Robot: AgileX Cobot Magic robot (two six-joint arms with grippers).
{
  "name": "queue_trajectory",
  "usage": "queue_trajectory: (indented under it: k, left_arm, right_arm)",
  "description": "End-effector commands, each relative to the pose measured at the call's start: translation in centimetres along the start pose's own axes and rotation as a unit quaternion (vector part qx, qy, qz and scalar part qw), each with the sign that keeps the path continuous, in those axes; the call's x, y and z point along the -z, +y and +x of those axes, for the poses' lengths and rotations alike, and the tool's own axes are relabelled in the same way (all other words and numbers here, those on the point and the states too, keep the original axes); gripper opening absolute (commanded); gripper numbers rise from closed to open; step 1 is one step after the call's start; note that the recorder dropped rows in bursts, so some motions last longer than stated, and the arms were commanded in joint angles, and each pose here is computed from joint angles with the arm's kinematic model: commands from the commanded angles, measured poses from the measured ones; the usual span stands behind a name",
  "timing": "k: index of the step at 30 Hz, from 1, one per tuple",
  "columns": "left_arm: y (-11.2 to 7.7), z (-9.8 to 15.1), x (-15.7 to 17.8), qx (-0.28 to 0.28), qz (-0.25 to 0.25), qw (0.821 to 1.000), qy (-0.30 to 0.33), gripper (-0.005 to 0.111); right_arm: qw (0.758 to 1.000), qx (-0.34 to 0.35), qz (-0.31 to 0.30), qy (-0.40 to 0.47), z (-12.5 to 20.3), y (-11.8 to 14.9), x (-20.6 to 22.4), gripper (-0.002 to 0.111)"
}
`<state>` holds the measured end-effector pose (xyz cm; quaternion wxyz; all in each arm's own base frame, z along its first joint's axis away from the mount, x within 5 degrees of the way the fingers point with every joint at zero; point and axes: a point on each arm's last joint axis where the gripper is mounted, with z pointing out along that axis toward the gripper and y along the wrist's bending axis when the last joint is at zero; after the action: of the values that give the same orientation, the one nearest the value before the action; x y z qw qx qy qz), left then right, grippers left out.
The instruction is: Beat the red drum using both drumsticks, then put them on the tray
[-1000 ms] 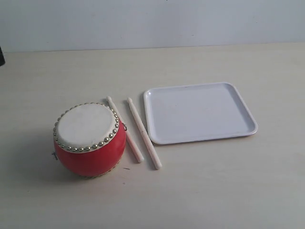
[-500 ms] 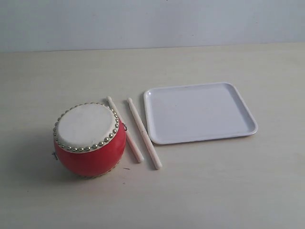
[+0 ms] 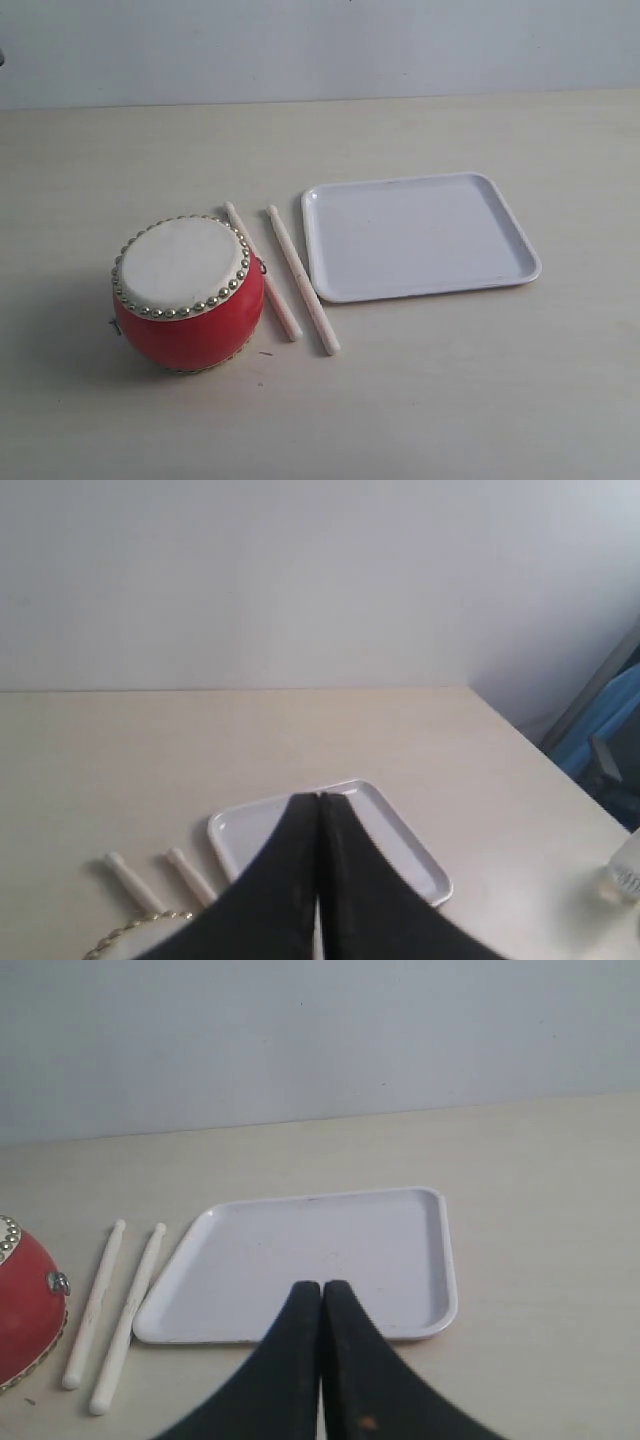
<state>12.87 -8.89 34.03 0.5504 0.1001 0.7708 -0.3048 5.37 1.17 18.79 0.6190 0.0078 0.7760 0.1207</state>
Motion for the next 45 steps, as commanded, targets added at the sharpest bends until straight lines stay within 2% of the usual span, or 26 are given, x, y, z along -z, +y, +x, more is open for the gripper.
queue_trajectory:
  k: [1, 4, 7, 10, 17, 24, 31, 33, 36, 39, 43, 45]
  left_arm:
    - [-0.7, -1.1, -2.1, 0.047, 0.016, 0.998, -0.05, 0.0]
    - [-0.7, -1.4, -3.0, 0.066, 0.025, 0.995, -0.075, 0.0]
    - [-0.8, -1.6, -3.8, 0.038, 0.033, 0.994, -0.094, 0.0]
    - [-0.8, -1.2, -4.6, 0.027, 0.033, 0.996, -0.084, 0.0]
    - [-0.8, 0.1, -6.5, -0.11, 0.025, 0.992, -0.05, 0.0]
    - [-1.5, 1.2, -7.9, -0.07, 0.037, 0.997, -0.019, 0.0]
    - [-1.2, 1.1, -9.7, 0.021, 0.023, 0.999, -0.035, 0.0]
    - [-1.0, 1.4, -10.2, 0.023, 0.017, 0.999, -0.035, 0.0]
    - [-1.5, 2.3, -10.9, -0.011, 0.016, 1.0, -0.021, 0.0]
    - [-2.6, 3.0, -11.4, -0.112, 0.03, 0.993, -0.028, 0.0]
    - [-4.0, 3.9, -12.0, -0.131, 0.042, 0.99, -0.041, 0.0]
    - [-4.6, 4.7, -12.6, -0.136, 0.027, 0.989, -0.048, 0.0]
  right_arm:
    - [1.0, -0.002, 0.002, -0.004, 0.0, 0.0, 0.0, 0.0]
    - [1.0, -0.002, 0.002, -0.004, 0.0, 0.0, 0.0, 0.0]
    - [1.0, -0.002, 0.002, -0.004, 0.0, 0.0, 0.0, 0.0]
    - [1.0, -0.002, 0.002, -0.004, 0.0, 0.0, 0.0, 0.0]
    - [1.0, -0.002, 0.002, -0.004, 0.0, 0.0, 0.0, 0.0]
    - [1.0, -0.002, 0.002, -0.004, 0.0, 0.0, 0.0, 0.0]
    - [1.0, -0.002, 0.002, -0.004, 0.0, 0.0, 0.0, 0.0]
    - [1.0, -0.002, 0.002, -0.004, 0.0, 0.0, 0.0, 0.0]
    - [1.0, -0.002, 0.002, -0.004, 0.0, 0.0, 0.0, 0.0]
    - [1.0, -0.002, 0.002, -0.004, 0.0, 0.0, 0.0, 0.0]
    - [1.0, -0.002, 0.002, -0.004, 0.0, 0.0, 0.0, 0.0]
    - [1.0, -0.002, 0.002, -0.004, 0.0, 0.0, 0.0, 0.0]
